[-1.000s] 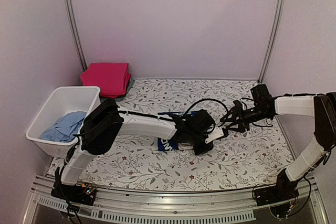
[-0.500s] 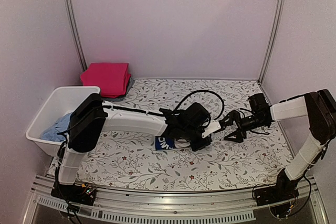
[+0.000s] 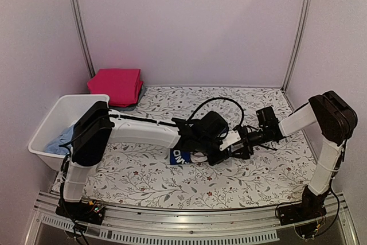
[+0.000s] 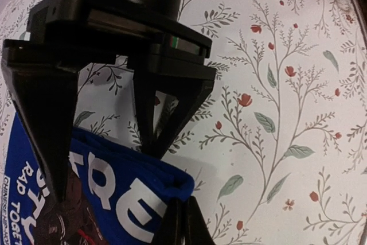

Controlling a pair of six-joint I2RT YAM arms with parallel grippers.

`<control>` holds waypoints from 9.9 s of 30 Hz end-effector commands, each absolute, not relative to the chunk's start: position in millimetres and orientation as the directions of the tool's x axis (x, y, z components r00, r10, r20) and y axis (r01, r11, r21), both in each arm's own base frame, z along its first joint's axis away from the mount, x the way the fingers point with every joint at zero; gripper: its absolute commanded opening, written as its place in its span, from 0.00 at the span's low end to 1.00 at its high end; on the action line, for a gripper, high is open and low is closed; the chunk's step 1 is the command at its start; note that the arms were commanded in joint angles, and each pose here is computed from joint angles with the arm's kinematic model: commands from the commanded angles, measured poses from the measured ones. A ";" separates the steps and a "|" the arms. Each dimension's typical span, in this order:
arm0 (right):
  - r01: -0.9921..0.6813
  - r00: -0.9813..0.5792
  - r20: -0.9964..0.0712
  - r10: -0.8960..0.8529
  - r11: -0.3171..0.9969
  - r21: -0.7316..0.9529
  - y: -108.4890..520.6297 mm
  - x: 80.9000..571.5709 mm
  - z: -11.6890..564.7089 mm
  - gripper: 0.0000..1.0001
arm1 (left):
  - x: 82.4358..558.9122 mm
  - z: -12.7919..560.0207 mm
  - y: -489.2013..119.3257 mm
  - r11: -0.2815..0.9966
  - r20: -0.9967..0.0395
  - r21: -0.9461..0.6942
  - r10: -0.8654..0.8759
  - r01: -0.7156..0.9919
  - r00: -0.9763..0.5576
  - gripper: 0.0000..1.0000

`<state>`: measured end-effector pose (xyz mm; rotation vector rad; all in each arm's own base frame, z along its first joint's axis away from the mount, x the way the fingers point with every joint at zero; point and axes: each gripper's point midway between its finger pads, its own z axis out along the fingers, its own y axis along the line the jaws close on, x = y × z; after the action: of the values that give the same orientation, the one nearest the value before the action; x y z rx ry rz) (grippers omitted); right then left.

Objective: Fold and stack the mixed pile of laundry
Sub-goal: Pass from the left arm to the right, then turn over the square-folded T-shirt at the center of the board, then adjust the square-folded T-shirt at the center of the board, then pick up the square-folded T-shirt from the center of the board.

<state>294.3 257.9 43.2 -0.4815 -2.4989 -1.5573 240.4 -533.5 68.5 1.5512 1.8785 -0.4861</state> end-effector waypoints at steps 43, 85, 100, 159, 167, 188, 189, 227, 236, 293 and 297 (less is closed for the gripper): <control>0.178 -0.980 0.094 0.176 0.556 0.812 263.2 385.9 65.8 0.00 | 291.2 163.3 -434.7 0.521 -0.801 -0.146 0.437 0.841 -0.410 0.82; 0.258 -0.931 -0.357 0.077 0.830 -0.495 -51.0 408.3 194.8 0.00 | 347.5 136.1 -294.0 0.773 -0.736 -0.126 0.348 0.622 -0.581 1.00; -0.161 -0.948 -0.226 -0.225 0.949 -0.272 193.9 443.1 96.5 0.00 | 350.3 143.3 -260.6 0.815 -0.730 -0.232 0.215 0.531 -0.649 1.00; -0.267 -0.949 -0.014 -0.316 0.778 0.569 268.5 272.1 23.7 0.46 | 369.1 11.3 -354.4 0.767 -0.344 -0.452 0.321 0.455 -0.882 0.45; -0.298 -0.940 -0.067 -0.334 0.709 0.639 299.4 238.8 80.0 0.50 | 413.7 56.2 -329.9 0.744 -0.429 -0.480 0.263 0.465 -0.864 0.52; -0.455 -0.850 -0.430 -0.303 0.834 0.312 260.6 387.2 102.4 0.43 | 412.0 64.3 -401.2 0.504 -0.628 -0.236 0.573 0.831 -0.527 0.60; -0.466 -0.845 -0.429 -0.319 0.833 0.298 264.3 389.0 98.8 0.43 | 412.0 65.1 -404.6 0.494 -0.634 -0.233 0.575 0.838 -0.516 0.59; -0.535 -0.789 -0.389 -0.475 0.843 0.056 268.9 407.6 67.6 0.00 | 442.1 79.6 -396.5 0.563 -0.720 -0.136 0.510 0.815 -0.472 0.00; -0.464 -0.804 -0.426 -0.416 0.886 0.011 260.0 418.4 66.3 0.00 | 452.2 77.8 -376.4 0.626 -0.742 -0.161 0.434 0.763 -0.512 0.00; -0.861 -0.467 -0.314 -0.827 0.506 -0.054 457.4 264.9 37.0 0.44 | 410.8 133.6 -193.1 0.798 -0.514 -0.589 -0.250 0.126 -0.821 1.00; -0.868 -0.441 -0.271 -0.856 0.484 -0.114 449.7 263.2 15.3 0.43 | 407.1 124.2 -191.6 0.800 -0.496 -0.590 -0.254 0.108 -0.830 1.00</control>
<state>258.9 460.2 29.0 1.6986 -2.9532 -0.2661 408.9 -191.5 116.5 -0.1009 2.4416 -0.8089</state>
